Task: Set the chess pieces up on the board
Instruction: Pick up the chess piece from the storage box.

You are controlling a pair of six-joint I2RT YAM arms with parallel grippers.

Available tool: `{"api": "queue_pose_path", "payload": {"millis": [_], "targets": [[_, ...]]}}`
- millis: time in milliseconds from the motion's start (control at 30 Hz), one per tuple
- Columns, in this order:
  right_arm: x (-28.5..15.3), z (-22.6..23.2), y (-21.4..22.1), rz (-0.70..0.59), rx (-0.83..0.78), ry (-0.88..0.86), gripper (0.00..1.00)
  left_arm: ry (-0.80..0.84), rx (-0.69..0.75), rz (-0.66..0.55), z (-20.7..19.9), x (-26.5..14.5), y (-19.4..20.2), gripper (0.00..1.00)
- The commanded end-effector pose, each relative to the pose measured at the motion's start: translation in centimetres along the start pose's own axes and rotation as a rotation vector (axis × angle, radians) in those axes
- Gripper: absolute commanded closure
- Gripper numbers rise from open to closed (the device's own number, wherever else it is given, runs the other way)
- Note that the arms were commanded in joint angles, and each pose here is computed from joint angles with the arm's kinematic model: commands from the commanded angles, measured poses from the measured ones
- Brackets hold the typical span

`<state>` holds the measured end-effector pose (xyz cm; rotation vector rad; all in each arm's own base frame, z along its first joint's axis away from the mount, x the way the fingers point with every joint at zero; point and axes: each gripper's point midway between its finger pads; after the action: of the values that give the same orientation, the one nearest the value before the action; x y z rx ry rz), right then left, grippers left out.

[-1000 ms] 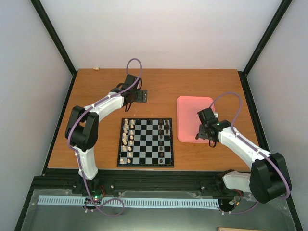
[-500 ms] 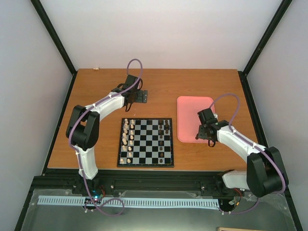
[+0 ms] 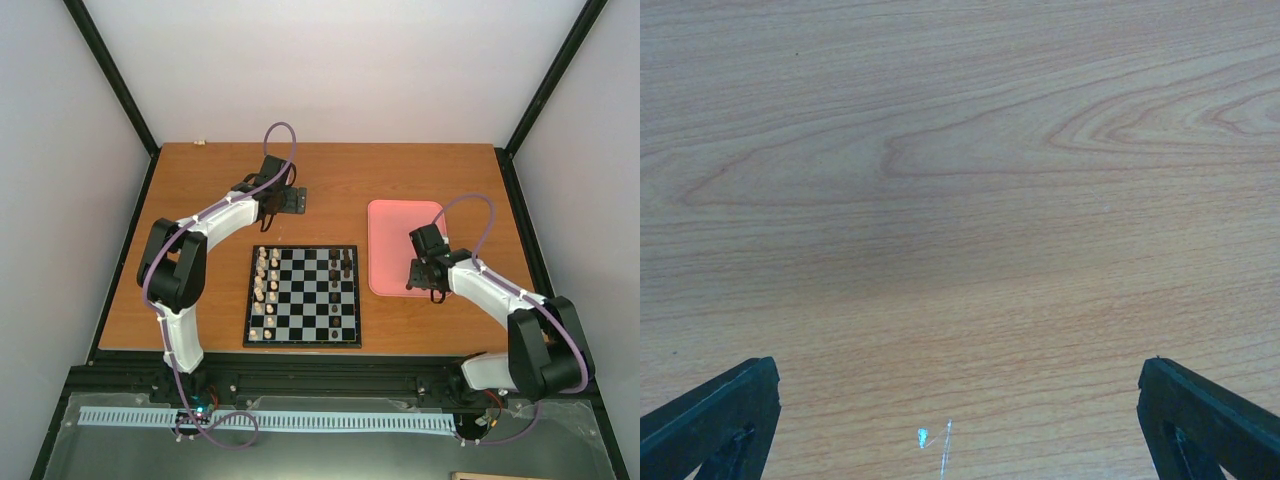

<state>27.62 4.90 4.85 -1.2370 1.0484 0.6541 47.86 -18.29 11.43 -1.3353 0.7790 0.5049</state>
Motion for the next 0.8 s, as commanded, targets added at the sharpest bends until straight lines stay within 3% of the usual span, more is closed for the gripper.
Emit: {"api": "queue_pose_path", "payload": {"millis": [0,267,567,767], "targets": [[0.8,-0.2,0.4,0.011,0.0,0.002,0.71,0.001,-0.022,-0.022,0.1,-0.1,-1.3,0.0],[1.1,-0.2,0.3,0.019,-0.002,0.004,0.75,-0.005,-0.022,-0.023,0.2,-0.1,-1.4,0.0],[0.6,-0.1,-0.1,0.009,0.0,-0.009,0.89,-0.006,-0.021,-0.021,0.2,-0.1,-1.3,0.0],[-2.0,0.2,-2.8,-0.075,0.019,-0.027,0.91,-0.01,-0.022,-0.023,0.3,-0.2,-1.3,0.0]]}}
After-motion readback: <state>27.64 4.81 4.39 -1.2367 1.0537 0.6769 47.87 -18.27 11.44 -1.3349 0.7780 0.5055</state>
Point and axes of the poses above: each gripper's point midway between its finger pads, its own x axis out along the fingers, its own z axis along the line the jaws close on, y = z × x, and after that the axes turned 8 degrees about x, right-handed
